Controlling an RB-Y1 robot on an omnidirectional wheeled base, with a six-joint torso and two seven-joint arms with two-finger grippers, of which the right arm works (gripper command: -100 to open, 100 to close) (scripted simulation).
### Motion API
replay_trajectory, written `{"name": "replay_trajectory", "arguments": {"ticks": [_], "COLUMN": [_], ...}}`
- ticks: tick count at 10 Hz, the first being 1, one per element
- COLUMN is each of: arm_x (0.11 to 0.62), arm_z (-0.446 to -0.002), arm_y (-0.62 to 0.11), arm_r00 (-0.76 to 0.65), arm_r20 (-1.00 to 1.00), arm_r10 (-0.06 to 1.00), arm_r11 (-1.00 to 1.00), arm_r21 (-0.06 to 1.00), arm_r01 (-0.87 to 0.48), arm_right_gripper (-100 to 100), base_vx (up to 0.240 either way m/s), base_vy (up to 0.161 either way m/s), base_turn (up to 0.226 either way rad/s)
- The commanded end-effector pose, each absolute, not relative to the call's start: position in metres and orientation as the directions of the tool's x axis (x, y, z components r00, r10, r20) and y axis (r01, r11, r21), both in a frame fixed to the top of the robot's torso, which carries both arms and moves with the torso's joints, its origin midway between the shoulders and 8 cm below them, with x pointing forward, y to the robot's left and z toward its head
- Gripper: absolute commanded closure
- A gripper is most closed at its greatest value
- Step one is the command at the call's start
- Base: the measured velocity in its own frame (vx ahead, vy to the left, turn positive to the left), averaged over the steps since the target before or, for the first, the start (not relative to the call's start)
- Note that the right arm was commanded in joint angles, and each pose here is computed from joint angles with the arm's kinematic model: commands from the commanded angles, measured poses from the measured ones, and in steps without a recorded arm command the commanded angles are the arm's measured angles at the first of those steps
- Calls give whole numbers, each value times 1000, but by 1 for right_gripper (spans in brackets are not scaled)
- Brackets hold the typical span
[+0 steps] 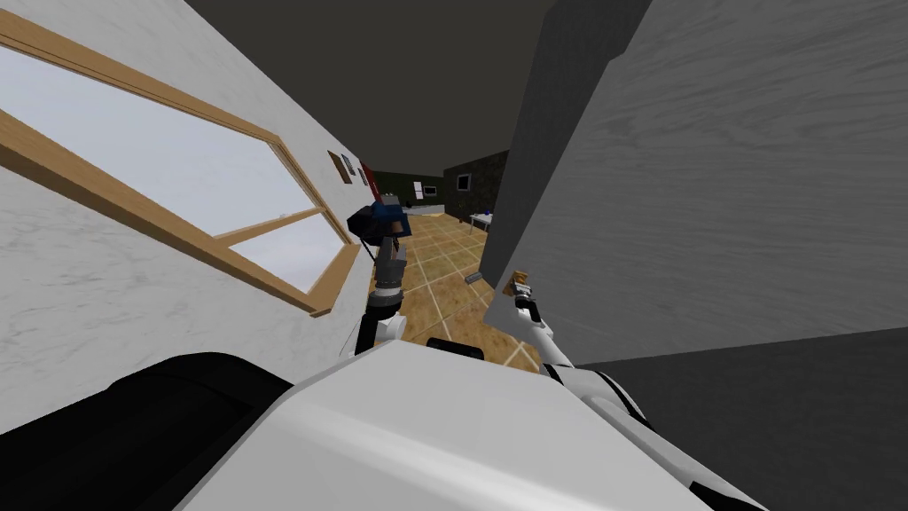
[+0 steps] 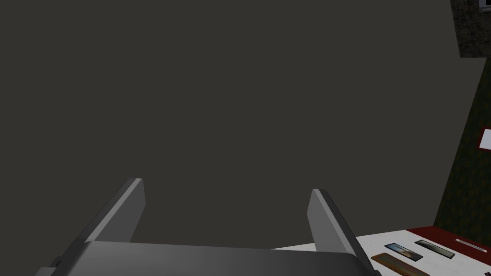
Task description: Pull the door open
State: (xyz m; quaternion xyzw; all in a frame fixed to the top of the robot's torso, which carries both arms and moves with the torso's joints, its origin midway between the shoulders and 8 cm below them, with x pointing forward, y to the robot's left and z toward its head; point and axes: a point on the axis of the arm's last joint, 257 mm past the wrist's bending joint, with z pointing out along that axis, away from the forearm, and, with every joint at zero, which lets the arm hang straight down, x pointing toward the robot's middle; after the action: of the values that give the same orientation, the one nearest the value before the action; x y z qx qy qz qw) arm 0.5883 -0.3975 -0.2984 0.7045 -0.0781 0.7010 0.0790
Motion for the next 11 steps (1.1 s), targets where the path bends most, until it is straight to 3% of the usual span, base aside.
{"name": "replay_trajectory", "arguments": {"ticks": [1, 6, 11], "arm_x": [590, 590, 592], "arm_z": [-296, -300, -297], "arm_y": [-393, -381, -363], "arm_r00": [0, 6, 1], "arm_r20": [1000, 1000, 1000], "arm_r10": [0, 0, 1], "arm_r11": [-979, -986, -994], "arm_r21": [0, 2, 1], "arm_r01": [-206, -169, -109], "arm_right_gripper": [100, 100, 100], "base_vx": [-176, -144, -209], "base_vy": [-46, -44, -82], "base_turn": [67, 65, 87]}}
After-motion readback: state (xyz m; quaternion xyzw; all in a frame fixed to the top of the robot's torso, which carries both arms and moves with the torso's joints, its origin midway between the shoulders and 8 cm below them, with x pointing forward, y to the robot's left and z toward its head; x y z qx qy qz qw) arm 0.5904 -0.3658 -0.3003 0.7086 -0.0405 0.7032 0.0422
